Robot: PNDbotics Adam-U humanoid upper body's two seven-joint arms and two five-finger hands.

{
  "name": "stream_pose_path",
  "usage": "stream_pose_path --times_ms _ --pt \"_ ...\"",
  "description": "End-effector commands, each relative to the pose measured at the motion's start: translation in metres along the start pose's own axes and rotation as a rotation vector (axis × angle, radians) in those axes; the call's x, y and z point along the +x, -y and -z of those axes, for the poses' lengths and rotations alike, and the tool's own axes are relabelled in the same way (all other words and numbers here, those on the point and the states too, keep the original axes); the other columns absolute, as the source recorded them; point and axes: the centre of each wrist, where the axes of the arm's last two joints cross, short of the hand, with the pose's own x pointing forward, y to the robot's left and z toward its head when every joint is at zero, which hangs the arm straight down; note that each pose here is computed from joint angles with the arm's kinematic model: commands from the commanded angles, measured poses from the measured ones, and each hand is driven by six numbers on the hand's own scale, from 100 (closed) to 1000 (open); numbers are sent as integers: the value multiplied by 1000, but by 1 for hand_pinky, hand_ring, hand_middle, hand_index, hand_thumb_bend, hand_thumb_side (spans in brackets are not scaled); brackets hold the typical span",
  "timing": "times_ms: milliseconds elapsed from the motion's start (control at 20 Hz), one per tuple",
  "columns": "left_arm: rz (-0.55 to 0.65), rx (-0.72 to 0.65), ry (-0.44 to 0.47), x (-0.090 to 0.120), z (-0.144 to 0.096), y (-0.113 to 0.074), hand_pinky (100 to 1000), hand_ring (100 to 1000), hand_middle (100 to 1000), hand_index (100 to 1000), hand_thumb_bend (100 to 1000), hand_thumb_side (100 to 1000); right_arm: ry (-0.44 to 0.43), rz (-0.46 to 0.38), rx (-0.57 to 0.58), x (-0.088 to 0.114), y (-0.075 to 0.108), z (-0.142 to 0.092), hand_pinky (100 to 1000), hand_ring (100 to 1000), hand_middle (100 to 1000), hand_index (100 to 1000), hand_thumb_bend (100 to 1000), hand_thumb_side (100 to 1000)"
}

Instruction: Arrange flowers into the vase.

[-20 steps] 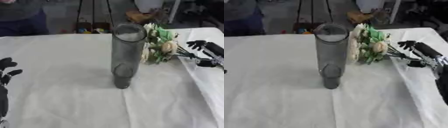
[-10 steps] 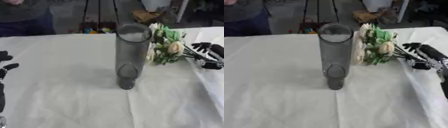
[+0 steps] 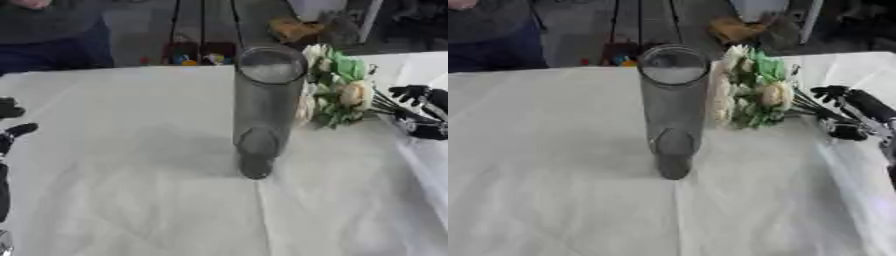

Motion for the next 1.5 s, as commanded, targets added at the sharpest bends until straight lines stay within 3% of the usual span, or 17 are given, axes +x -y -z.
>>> stream_pose_path --times_ms 50,250,550,950,1250,1500 --pt "9 0 33 8 7 -3 712 921 638 791 974 770 -28 -65 -12 -12 22 -8 669 767 802 945 129 122" --pt "8 -1 32 7 7 -3 712 922 638 791 974 770 -39 -77 7 -14 18 -12 675 771 808 948 135 134" --pt "7 -4 29 7 6 -3 713 922 638 791 976 771 -33 -106 33 -16 17 -15 691 780 821 942 227 179" --pt "7 -5 26 6 5 -4 713 923 638 791 977 771 -22 -145 80 -16 15 -16 691 770 828 936 282 218" --pt "5 -4 23 5 4 -4 713 924 639 791 979 772 1 -211 112 -14 20 -11 634 704 789 906 418 296" --pt "5 -5 22 5 4 -4 713 925 639 791 979 772 8 -254 109 -12 22 -7 601 674 755 890 448 331"
